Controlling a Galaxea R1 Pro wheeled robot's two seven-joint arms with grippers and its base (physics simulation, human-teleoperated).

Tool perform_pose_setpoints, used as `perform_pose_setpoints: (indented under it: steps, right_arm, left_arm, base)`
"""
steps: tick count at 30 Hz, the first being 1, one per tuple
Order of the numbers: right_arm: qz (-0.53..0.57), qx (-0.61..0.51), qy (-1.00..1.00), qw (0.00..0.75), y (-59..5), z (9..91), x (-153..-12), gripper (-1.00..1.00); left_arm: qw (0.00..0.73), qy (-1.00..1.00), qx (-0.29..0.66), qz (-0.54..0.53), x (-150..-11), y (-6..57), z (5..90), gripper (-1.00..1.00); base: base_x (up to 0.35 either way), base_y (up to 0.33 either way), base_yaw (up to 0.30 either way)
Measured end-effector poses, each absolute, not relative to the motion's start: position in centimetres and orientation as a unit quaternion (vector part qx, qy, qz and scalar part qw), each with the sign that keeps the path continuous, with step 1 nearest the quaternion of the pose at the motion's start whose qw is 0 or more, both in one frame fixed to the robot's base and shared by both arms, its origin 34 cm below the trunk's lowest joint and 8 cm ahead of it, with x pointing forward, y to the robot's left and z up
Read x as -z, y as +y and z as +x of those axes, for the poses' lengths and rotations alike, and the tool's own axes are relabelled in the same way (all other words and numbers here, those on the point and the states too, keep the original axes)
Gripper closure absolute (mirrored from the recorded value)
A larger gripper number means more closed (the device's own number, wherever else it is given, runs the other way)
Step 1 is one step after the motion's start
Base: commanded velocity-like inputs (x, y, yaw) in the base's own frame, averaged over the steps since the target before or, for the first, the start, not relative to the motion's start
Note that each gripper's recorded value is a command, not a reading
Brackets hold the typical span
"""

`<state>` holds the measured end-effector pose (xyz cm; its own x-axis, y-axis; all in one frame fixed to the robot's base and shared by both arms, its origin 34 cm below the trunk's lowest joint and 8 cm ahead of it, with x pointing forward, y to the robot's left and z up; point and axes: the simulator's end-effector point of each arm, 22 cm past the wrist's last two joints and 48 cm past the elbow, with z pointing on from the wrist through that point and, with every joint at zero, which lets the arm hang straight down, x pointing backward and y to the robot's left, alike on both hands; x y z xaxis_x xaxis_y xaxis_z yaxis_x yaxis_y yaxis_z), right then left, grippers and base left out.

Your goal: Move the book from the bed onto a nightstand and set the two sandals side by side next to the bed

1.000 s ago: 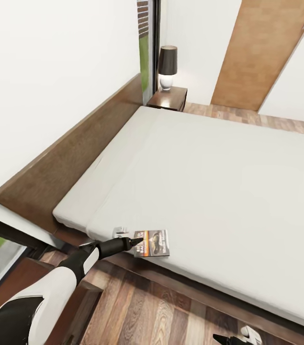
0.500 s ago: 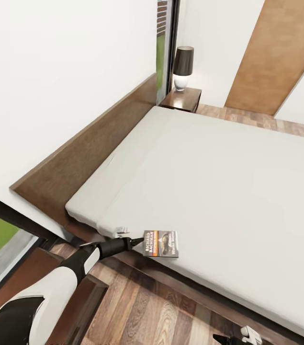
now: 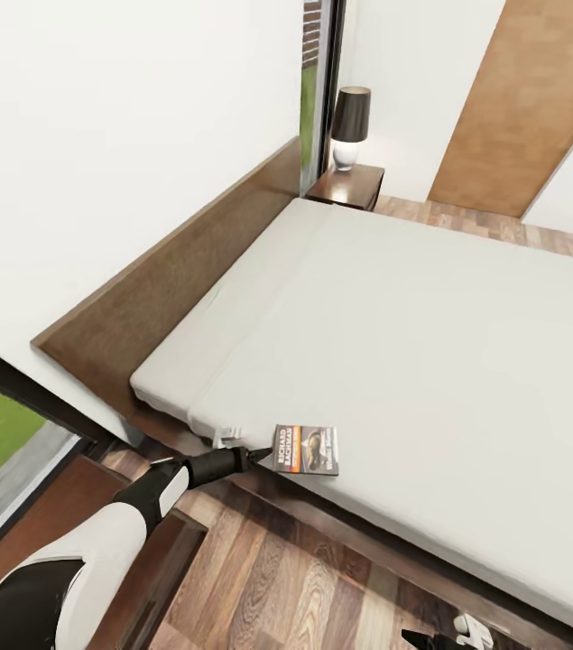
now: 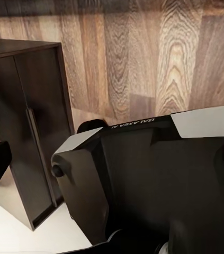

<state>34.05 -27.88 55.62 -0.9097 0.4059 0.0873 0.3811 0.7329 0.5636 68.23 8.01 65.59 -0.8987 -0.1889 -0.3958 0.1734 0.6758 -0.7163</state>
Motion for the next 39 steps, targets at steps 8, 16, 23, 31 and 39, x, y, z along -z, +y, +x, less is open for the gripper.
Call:
perform_pose_setpoints:
  steps: [8, 16, 23, 31, 39]
  right_arm:
    - [0.212, -0.298, 0.931, 0.021, -27.87, 34.05, -55.62, -1.0]
    - [0.211, -0.298, 0.931, 0.021, -27.87, 34.04, -55.61, -1.0]
    - [0.212, -0.298, 0.931, 0.019, -27.84, 33.92, -55.55, -1.0]
    - [0.212, -0.298, 0.931, 0.017, -27.83, 33.73, -55.45, -1.0]
    - [0.213, -0.297, 0.931, 0.016, -27.82, 33.64, -55.41, -1.0]
  left_arm:
    - [0.225, 0.887, 0.403, -0.004, -65.6, 7.94, 68.21, -1.0]
    - [0.224, 0.886, 0.406, -0.004, -65.67, 7.43, 68.14, -1.0]
    - [0.222, 0.886, 0.407, -0.004, -65.51, 7.37, 68.01, -1.0]
    - [0.22, 0.886, 0.408, -0.005, -65.29, 7.21, 67.86, -1.0]
    - [0.218, 0.887, 0.407, -0.006, -65.14, 7.15, 67.76, -1.0]
  base:
    - [-0.013, 0.0, 0.0]
    - [-0.19, 0.0, 0.053]
    - [-0.027, 0.0, 0.235]
    - [-0.001, 0.0, 0.265]
    - [0.0, 0.0, 0.082]
